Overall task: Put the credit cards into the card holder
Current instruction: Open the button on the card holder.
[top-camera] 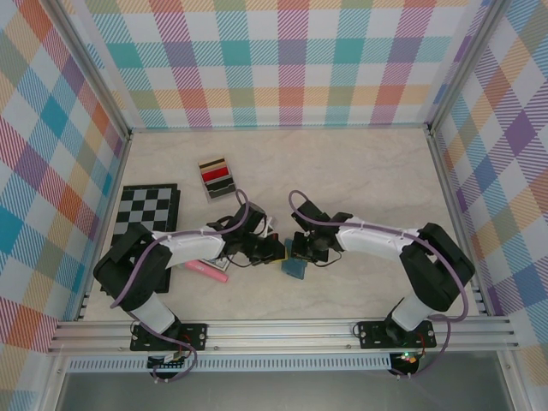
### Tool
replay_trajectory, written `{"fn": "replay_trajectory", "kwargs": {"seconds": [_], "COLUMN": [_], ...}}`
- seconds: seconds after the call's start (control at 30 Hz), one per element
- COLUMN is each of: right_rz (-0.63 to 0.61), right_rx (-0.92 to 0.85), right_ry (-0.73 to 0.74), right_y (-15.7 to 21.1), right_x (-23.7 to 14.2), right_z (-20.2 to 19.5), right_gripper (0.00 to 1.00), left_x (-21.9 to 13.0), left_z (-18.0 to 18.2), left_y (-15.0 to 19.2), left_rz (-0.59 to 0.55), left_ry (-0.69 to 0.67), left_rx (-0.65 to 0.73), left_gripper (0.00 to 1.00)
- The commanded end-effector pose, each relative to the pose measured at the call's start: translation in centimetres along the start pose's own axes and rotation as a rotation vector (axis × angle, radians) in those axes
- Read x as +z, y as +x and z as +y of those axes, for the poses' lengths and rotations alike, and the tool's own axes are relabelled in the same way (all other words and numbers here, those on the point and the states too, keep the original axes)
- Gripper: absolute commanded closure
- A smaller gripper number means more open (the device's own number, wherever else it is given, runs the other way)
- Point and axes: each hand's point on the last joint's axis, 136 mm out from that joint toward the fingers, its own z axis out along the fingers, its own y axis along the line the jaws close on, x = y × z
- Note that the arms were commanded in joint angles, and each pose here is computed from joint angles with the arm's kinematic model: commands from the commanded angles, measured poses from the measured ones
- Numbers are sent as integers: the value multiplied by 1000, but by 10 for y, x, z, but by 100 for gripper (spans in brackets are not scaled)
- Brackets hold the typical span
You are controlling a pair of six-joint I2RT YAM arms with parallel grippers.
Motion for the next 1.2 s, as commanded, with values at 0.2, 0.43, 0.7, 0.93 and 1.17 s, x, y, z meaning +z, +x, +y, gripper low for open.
{"fn": "replay_trajectory", "kwargs": {"seconds": [0.2,0.43,0.7,0.93,1.17], "right_rz": [38,4,-36,-121,-159], "right_rx": [20,11,89,180,142], "right_ry": [298,222,-60,119,217], "right_y": [28,21,1,-8,-10], "right_x": [-10,-26,-59,-79,-70], "right_z": [-82,-66,-28,-37,-21], "right_gripper": [85,68,52,42,38], "left_x": [-9,-9,-7,-2,-1], "left_z": [0,1,14,22,25], "left_y": [-7,-6,-2,-2,-3], "left_rz": [-71,-62,-51,-38,-40], "left_ry": [-3,-4,-68,-93,-109], "left_rx": [-20,-17,-21,-33,-39], "left_gripper": [100,100,100,100,100]}}
